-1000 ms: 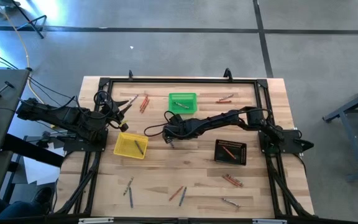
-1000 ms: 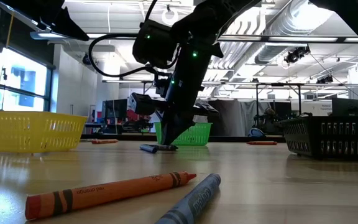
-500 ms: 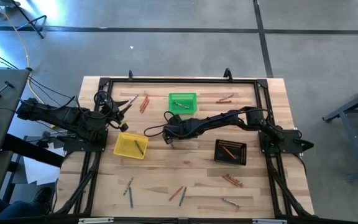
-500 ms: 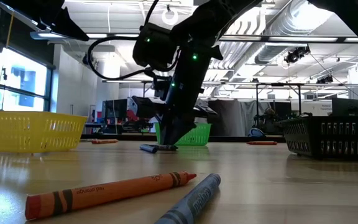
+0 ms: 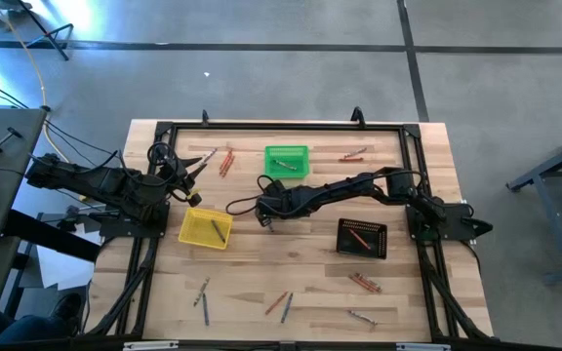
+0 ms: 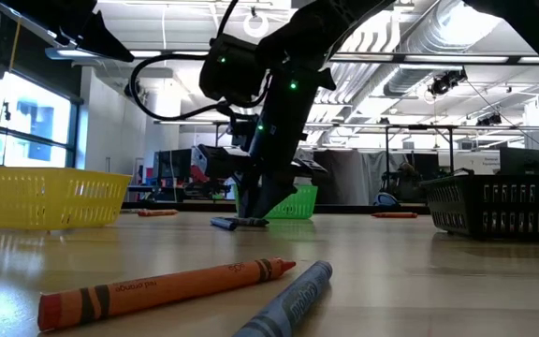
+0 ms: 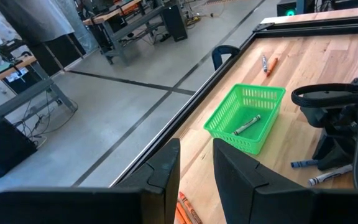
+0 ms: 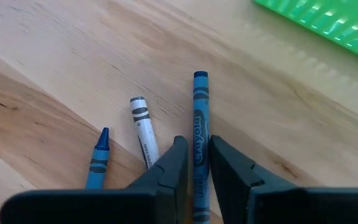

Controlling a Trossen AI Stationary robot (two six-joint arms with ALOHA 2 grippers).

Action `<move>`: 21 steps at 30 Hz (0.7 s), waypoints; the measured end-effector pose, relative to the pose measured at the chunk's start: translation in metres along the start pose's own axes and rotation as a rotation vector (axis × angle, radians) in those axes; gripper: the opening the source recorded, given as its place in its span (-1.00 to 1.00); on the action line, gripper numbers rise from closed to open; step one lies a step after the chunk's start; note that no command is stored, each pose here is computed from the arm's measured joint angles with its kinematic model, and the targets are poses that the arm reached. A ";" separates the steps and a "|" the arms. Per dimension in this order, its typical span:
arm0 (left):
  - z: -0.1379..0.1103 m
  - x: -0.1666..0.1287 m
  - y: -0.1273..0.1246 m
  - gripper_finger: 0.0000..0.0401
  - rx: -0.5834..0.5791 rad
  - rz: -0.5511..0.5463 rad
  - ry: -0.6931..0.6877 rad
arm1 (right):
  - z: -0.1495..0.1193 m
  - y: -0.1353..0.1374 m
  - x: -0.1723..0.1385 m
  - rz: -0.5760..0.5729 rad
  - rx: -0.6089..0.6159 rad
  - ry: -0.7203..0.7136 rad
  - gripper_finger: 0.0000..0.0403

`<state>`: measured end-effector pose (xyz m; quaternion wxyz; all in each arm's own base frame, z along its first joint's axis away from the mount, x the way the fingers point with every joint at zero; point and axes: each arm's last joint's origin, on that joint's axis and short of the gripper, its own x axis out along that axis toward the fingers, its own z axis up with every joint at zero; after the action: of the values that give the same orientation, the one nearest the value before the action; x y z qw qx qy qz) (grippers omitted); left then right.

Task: Sort crayons
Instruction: Put the blue crayon into the yellow basket

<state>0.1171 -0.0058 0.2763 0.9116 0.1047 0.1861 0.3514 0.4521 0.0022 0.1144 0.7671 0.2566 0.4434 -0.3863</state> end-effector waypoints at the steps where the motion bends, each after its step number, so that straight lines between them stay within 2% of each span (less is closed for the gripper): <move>1: 0.000 0.000 0.000 -0.58 0.000 0.000 0.000 | 0.000 0.000 0.000 -0.003 -0.001 0.000 -0.74; 7: 0.000 0.000 0.000 -0.58 0.000 0.000 0.000 | 0.000 -0.001 0.000 -0.008 -0.003 0.002 -0.96; 13: 0.000 0.000 0.000 -0.58 0.001 0.000 0.000 | 0.001 0.000 -0.002 -0.006 -0.008 0.002 -0.98; 21: -0.002 0.000 0.000 -0.58 0.010 0.000 0.013 | 0.016 0.003 -0.015 -0.012 -0.098 0.065 -0.98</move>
<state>0.1162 -0.0056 0.2746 0.9098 0.1071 0.1935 0.3513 0.4573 -0.0026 0.1354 0.7617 0.2282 0.4879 -0.3602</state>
